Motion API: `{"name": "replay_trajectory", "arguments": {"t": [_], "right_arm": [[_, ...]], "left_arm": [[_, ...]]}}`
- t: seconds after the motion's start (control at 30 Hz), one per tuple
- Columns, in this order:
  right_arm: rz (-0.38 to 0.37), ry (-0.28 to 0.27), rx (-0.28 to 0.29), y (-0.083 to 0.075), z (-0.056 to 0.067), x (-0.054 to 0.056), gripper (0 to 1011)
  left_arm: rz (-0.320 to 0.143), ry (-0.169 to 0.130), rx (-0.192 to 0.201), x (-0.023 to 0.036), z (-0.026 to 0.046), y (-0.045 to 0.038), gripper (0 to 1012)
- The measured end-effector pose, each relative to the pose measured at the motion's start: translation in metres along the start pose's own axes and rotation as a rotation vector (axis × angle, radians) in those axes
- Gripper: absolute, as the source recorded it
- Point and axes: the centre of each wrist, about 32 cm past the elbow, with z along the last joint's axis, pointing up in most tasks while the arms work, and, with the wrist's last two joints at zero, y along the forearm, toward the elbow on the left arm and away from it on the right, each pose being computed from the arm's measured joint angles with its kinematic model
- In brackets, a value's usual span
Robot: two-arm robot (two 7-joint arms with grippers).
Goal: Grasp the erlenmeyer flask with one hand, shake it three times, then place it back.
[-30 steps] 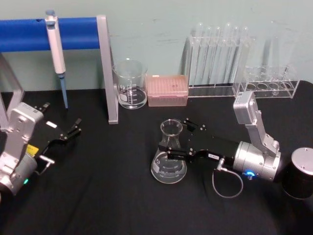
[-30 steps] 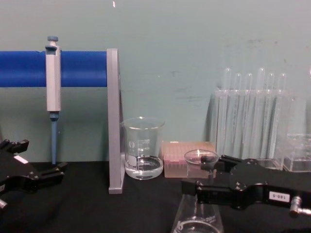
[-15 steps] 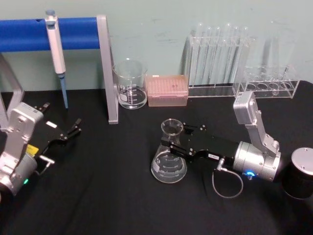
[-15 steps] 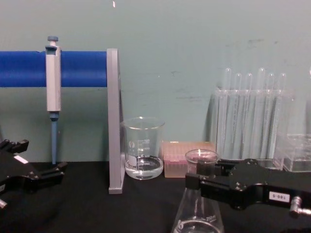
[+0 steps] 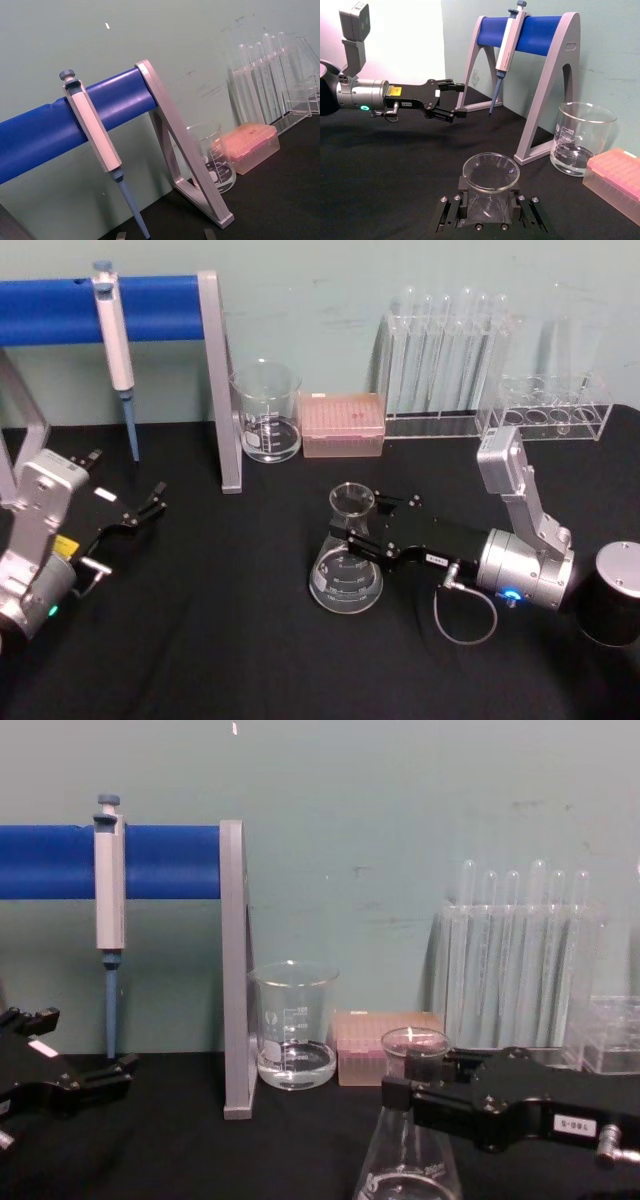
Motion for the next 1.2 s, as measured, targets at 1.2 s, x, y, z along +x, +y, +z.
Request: {"name": "replay_trajectory", "arguments": {"t": [1.2], "right_arm": [[-0.279,-0.017,0.181,-0.018,0.062,-0.027,457]], "left_arm": [[0.0,0.0,0.0,0.0,0.0,0.0,1001]]}}
